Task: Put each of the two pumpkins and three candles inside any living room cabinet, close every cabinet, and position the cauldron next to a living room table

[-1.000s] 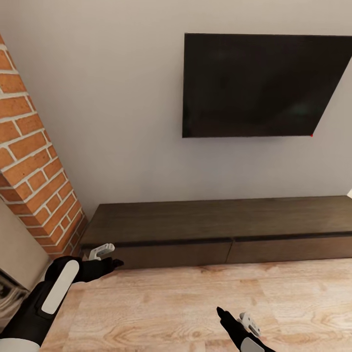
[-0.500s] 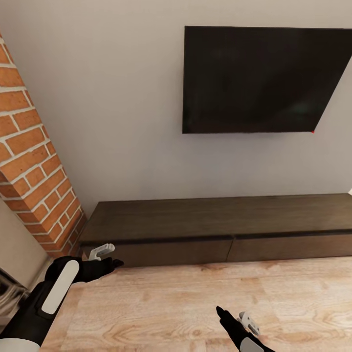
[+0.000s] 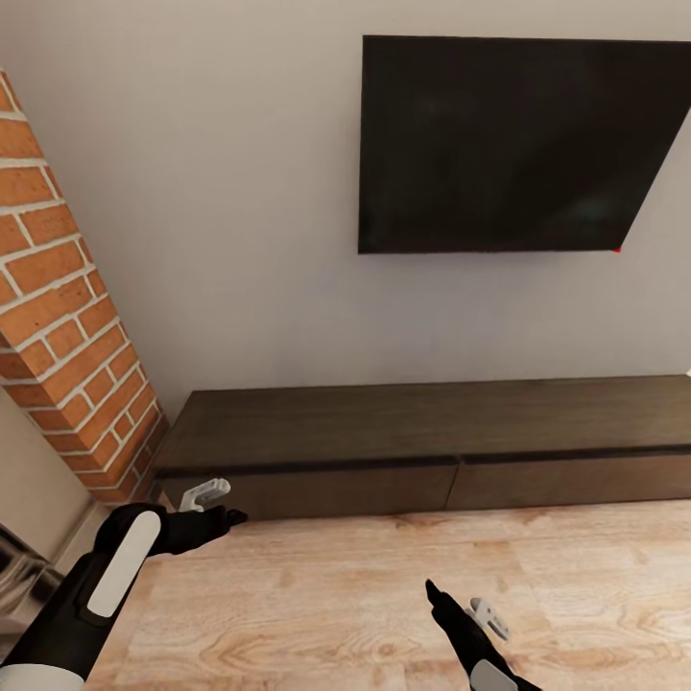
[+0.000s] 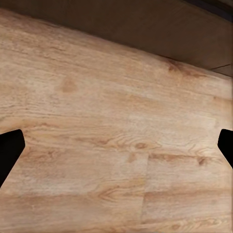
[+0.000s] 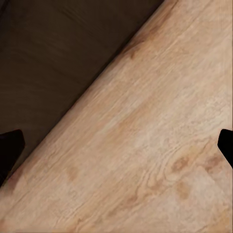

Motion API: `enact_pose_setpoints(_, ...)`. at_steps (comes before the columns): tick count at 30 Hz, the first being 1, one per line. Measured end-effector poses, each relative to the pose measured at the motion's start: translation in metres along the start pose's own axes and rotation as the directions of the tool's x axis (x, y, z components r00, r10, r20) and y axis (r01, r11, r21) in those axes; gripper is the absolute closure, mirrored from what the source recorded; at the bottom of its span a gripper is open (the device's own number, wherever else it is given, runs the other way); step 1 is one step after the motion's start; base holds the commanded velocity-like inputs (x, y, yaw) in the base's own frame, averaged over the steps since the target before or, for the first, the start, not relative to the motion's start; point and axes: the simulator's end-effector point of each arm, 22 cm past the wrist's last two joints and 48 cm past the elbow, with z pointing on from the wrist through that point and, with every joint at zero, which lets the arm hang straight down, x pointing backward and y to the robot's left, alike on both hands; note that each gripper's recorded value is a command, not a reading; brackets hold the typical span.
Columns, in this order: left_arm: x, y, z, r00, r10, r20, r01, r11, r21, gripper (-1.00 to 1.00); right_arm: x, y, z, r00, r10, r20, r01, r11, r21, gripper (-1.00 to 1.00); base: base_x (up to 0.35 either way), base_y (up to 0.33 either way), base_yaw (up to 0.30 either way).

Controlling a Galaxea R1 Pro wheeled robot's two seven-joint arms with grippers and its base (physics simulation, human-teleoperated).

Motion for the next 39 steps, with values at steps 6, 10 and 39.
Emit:
enact_pose_setpoints(6, 0.006, 0.001, 0.01, 1.0, -0.004, -0.003, 0.004, 1.0, 0.009, -1.0, -0.005, 0.034, 0.001, 0.993, 0.12, 0.025, -0.112, 0.972, -0.208, -1.0, 0.0, 0.0, 0.0)
enact_pose_setpoints(10, 0.012, -0.01, 0.015, 0.999, -0.046, -0.016, 0.047, 0.996, 0.08, -1.0, -0.006, 0.029, 0.002, 0.984, 0.172, 0.041, -0.158, 0.959, -0.237, -1.0, 0.0, 0.0, 0.0)
enact_pose_setpoints(39, 0.075, -0.044, 0.019, 0.946, -0.209, -0.248, 0.302, 0.848, 0.436, -1.0, 0.017, 0.022, 0.008, 0.96, 0.275, 0.055, -0.221, 0.861, -0.458, -1.0, 0.0, 0.0, 0.0)
